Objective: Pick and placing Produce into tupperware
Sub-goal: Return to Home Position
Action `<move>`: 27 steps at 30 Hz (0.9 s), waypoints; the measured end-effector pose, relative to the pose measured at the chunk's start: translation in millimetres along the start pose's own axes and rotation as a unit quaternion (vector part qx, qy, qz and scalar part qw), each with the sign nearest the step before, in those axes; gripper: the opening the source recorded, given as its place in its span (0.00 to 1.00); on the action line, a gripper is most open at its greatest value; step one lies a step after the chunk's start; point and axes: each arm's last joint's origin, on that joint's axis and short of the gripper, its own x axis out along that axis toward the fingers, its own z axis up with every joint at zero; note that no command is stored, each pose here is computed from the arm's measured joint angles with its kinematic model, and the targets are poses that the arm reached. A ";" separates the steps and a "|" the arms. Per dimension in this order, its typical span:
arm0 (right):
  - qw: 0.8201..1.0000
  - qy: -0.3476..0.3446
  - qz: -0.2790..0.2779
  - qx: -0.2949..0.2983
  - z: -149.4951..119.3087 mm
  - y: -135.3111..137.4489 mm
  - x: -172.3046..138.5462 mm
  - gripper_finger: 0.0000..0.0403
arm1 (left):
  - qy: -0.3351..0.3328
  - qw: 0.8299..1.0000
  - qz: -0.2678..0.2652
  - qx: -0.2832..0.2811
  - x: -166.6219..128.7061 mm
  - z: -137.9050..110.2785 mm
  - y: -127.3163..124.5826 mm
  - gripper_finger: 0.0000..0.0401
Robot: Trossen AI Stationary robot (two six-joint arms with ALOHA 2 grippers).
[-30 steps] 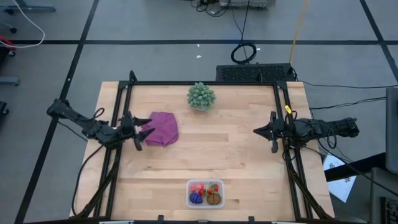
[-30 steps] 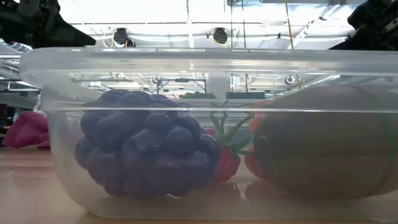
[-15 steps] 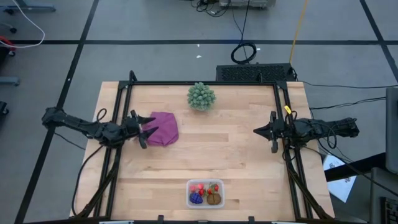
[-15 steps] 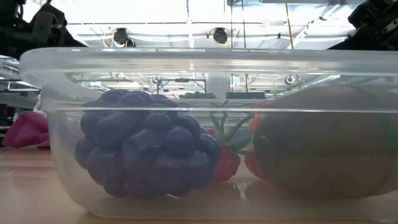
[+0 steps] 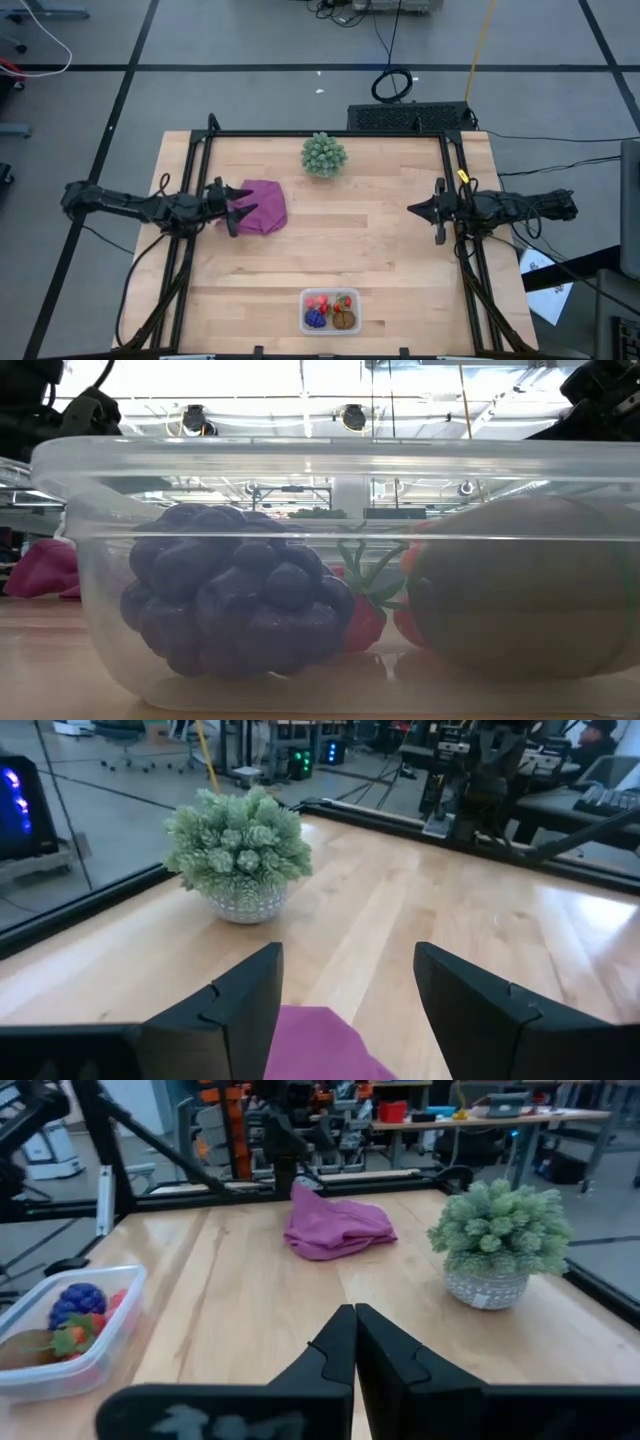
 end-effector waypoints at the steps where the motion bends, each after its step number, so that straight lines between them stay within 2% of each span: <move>1: 1.000 -0.002 -0.005 0.000 -0.7 -0.1 0.9 0.00 | 0.001 1.000 0.002 0.001 0.1 -0.5 -0.4 0.57; 6: 0.999 -0.021 -0.020 -0.022 -20.2 -0.1 12.9 0.00 | 0.017 1.000 0.000 0.012 1.4 -4.3 -3.5 0.57; 10: 0.999 -0.011 -0.040 0.009 -36.3 -3.9 19.5 0.00 | 0.019 0.999 0.027 0.022 1.8 -6.2 -4.7 0.57; 21: 1.000 0.002 -0.020 0.001 -31.9 -11.7 21.2 0.00 | 0.000 0.998 0.035 0.047 4.1 -6.1 -7.4 0.57; 27: 1.000 -0.002 -0.008 0.003 -30.7 -14.0 21.4 0.00 | 0.008 0.999 0.028 0.040 9.0 -5.6 -1.7 0.57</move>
